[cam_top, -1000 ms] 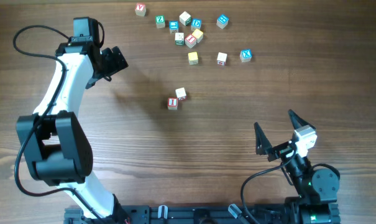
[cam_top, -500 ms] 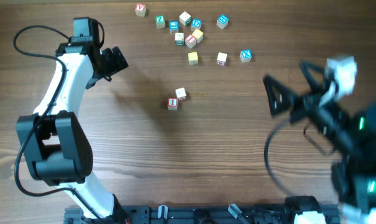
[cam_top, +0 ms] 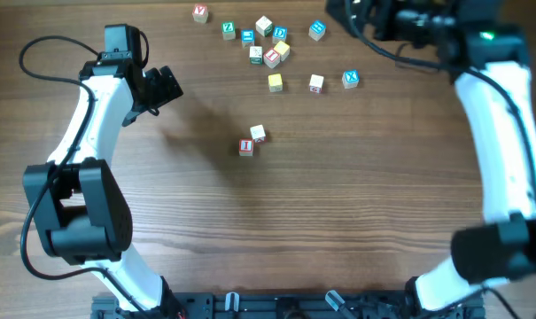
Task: Form a circle
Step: 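Raise the right arm and swing it toward the block pile, then grasp the yellow S block from the pile with the right gripper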
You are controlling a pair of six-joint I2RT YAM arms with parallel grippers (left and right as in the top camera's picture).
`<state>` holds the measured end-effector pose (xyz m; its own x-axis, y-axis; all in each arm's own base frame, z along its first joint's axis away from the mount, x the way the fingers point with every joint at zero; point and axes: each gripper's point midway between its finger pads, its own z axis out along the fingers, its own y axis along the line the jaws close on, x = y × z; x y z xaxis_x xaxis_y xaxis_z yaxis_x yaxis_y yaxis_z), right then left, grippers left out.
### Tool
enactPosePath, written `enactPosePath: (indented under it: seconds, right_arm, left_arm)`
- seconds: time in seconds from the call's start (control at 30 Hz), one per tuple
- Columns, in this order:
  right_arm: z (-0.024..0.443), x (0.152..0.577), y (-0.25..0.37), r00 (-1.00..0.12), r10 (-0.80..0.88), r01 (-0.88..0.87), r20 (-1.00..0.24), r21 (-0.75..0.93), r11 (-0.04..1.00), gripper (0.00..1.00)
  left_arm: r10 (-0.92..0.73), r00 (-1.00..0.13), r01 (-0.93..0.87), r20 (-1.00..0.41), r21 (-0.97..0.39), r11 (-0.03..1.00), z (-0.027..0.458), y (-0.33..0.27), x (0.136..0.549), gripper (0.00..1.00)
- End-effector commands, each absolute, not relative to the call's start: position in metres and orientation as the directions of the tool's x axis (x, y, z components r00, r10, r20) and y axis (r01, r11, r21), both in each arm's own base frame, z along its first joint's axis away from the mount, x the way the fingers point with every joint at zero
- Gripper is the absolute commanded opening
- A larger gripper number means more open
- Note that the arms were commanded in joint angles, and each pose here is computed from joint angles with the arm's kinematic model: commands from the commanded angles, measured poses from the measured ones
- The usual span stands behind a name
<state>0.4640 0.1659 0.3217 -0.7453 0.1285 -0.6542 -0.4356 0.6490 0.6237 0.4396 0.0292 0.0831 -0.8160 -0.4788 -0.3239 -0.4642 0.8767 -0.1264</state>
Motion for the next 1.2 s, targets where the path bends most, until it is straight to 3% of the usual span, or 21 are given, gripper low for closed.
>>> enactPosePath:
  seconds: [0.0,0.1,0.2,0.37,0.5,0.63,0.7,0.73,0.77,0.83,1.03,1.17]
  right_arm:
    - [0.262,0.491,0.185,-0.795,0.099,-0.355,-0.599,0.591,0.724,1.00]
    - [0.209,0.512,0.199,-0.810,0.073,-0.294,-0.582,0.510,0.808,1.00]
    - [0.177,0.516,0.221,-0.837,0.060,-0.281,-0.545,0.521,0.806,0.98]
    - [0.112,0.522,0.234,-0.831,-0.010,-0.192,-0.557,0.270,0.944,0.54]
    - [0.094,0.520,0.258,-0.801,-0.105,-0.258,-0.590,0.182,0.949,0.39]
    - [0.077,0.522,0.265,-0.791,-0.129,-0.250,-0.598,0.124,0.960,0.38]
    - [0.070,0.524,0.264,-0.791,-0.132,-0.241,-0.597,0.106,0.965,0.47]
    - [0.063,0.525,0.264,-0.794,-0.133,-0.240,-0.593,0.105,0.965,0.59]
    - [0.056,0.526,0.264,-0.797,-0.135,-0.239,-0.588,0.103,0.965,0.65]
    - [0.048,0.527,0.265,-0.799,-0.137,-0.240,-0.585,0.102,0.965,0.71]
    - [0.019,0.529,0.266,-0.809,-0.142,-0.238,-0.571,0.098,0.966,0.70]
    - [0.016,0.528,0.266,-0.811,-0.147,-0.241,-0.567,0.094,0.966,0.59]
  left_arm:
    - [-0.477,-0.807,-0.459,-0.348,-0.138,0.878,0.094,0.031,0.443,1.00]
    - [-0.477,-0.807,-0.459,-0.348,-0.138,0.878,0.094,0.031,0.443,1.00]
    - [-0.477,-0.807,-0.459,-0.348,-0.138,0.878,0.094,0.031,0.443,1.00]
    - [-0.477,-0.807,-0.459,-0.348,-0.138,0.878,0.094,0.031,0.443,1.00]
    - [-0.477,-0.807,-0.459,-0.348,-0.138,0.878,0.094,0.031,0.443,1.00]
    - [-0.477,-0.807,-0.459,-0.348,-0.138,0.878,0.094,0.031,0.443,1.00]
    - [-0.477,-0.807,-0.459,-0.348,-0.138,0.878,0.094,0.031,0.443,1.00]
    - [-0.477,-0.807,-0.459,-0.348,-0.138,0.878,0.094,0.031,0.443,1.00]
    - [-0.477,-0.807,-0.459,-0.348,-0.138,0.878,0.094,0.031,0.443,1.00]
    - [-0.477,-0.807,-0.459,-0.348,-0.138,0.878,0.094,0.031,0.443,1.00]
    - [-0.477,-0.807,-0.459,-0.348,-0.138,0.878,0.094,0.031,0.443,1.00]
    - [-0.477,-0.807,-0.459,-0.348,-0.138,0.878,0.094,0.031,0.443,1.00]
